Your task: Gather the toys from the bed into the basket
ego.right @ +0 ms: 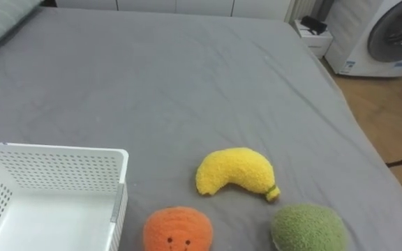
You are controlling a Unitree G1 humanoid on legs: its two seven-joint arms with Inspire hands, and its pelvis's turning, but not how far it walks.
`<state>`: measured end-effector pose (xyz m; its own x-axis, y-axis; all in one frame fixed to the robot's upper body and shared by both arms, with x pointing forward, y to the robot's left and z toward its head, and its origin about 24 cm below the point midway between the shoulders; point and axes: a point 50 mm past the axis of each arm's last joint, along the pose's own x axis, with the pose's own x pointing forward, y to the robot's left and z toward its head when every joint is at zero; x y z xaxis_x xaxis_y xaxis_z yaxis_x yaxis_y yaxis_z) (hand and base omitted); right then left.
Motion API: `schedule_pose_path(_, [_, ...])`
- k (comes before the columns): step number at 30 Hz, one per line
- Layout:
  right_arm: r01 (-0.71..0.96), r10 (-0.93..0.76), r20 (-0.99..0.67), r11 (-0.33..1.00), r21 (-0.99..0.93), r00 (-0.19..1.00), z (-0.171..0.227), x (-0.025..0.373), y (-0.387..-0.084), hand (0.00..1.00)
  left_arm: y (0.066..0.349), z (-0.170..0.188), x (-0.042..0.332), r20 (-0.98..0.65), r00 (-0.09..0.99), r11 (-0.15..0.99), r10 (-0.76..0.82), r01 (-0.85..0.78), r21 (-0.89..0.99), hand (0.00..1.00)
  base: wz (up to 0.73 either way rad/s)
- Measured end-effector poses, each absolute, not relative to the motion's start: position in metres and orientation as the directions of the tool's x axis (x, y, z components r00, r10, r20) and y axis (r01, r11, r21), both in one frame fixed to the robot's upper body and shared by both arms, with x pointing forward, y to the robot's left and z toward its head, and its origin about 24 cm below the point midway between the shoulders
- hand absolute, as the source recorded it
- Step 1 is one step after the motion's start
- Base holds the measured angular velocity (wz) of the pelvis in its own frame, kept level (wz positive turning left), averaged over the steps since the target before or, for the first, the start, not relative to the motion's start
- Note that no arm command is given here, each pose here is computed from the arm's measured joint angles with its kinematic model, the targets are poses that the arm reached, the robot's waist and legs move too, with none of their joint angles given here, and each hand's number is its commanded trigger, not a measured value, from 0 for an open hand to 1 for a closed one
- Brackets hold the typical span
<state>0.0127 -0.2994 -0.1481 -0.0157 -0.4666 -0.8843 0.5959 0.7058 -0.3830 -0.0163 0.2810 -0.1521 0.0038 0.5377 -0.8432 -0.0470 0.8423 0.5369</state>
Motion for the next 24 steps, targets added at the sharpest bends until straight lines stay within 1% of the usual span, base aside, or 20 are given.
schedule_pose_path(4, [0.633, -0.584, -0.804, 0.666, -0.396, 0.111, -0.131, 0.049, -0.318, 0.0, 0.281, -0.152, -0.015, -0.843, 0.022, 0.842, 0.538, -0.05, 0.537, 0.0, -0.09])
schedule_pose_path(6, [0.642, -0.664, -0.712, 0.653, -0.402, 0.229, -0.111, 0.078, -0.331, 0.0, 0.282, -0.152, -0.013, -0.841, 0.035, 0.841, 0.54, -0.05, 0.538, 0.0, -0.09])
schedule_pose_path(7, [0.649, -0.68, -0.687, 0.649, -0.398, 0.258, -0.105, 0.085, -0.333, 0.0, 0.282, -0.152, -0.013, -0.841, 0.037, 0.842, 0.539, -0.046, 0.538, 0.0, -0.06])
schedule_pose_path(9, [0.654, -0.736, -0.564, 0.641, -0.402, 0.375, -0.079, 0.112, -0.339, 0.0, 0.279, -0.152, -0.011, -0.845, 0.055, 0.846, 0.532, -0.022, 0.532, 0.0, -0.02])
schedule_pose_path(10, [0.65, -0.75, -0.523, 0.638, -0.413, 0.404, -0.071, 0.119, -0.341, 0.0, 0.278, -0.153, -0.01, -0.846, 0.06, 0.848, 0.53, -0.015, 0.531, 0.0, 0.0])
schedule_pose_path(12, [0.657, -0.792, -0.368, 0.61, -0.442, 0.488, -0.044, 0.139, -0.343, 0.0, 0.277, -0.153, -0.011, -0.848, 0.065, 0.85, 0.526, -0.004, 0.527, 0.0, 0.0])
schedule_pose_path(15, [0.676, -0.805, -0.226, 0.586, -0.447, 0.549, -0.018, 0.156, -0.34, 0.0, 0.276, -0.153, -0.015, -0.85, 0.065, 0.852, 0.523, -0.003, 0.524, 0.0, 0.0])
schedule_pose_path(17, [0.684, -0.801, -0.176, 0.585, -0.436, 0.572, -0.009, 0.163, -0.335, 0.0, 0.276, -0.153, -0.016, -0.85, 0.063, 0.852, 0.523, -0.002, 0.524, 0.0, 0.0])
schedule_pose_path(21, [0.645, -0.753, -0.112, 0.622, -0.445, 0.649, 0.004, 0.178, -0.319, 0.0, 0.271, -0.155, -0.011, -0.856, 0.085, 0.857, 0.511, 0.023, 0.514, 0.0, 0.0])
schedule_pose_path(24, [0.631, -0.723, -0.081, 0.647, -0.428, 0.686, 0.013, 0.185, -0.314, 0.0, 0.27, -0.154, -0.009, -0.857, 0.097, 0.86, 0.505, 0.027, 0.51, 0.0, 0.0])
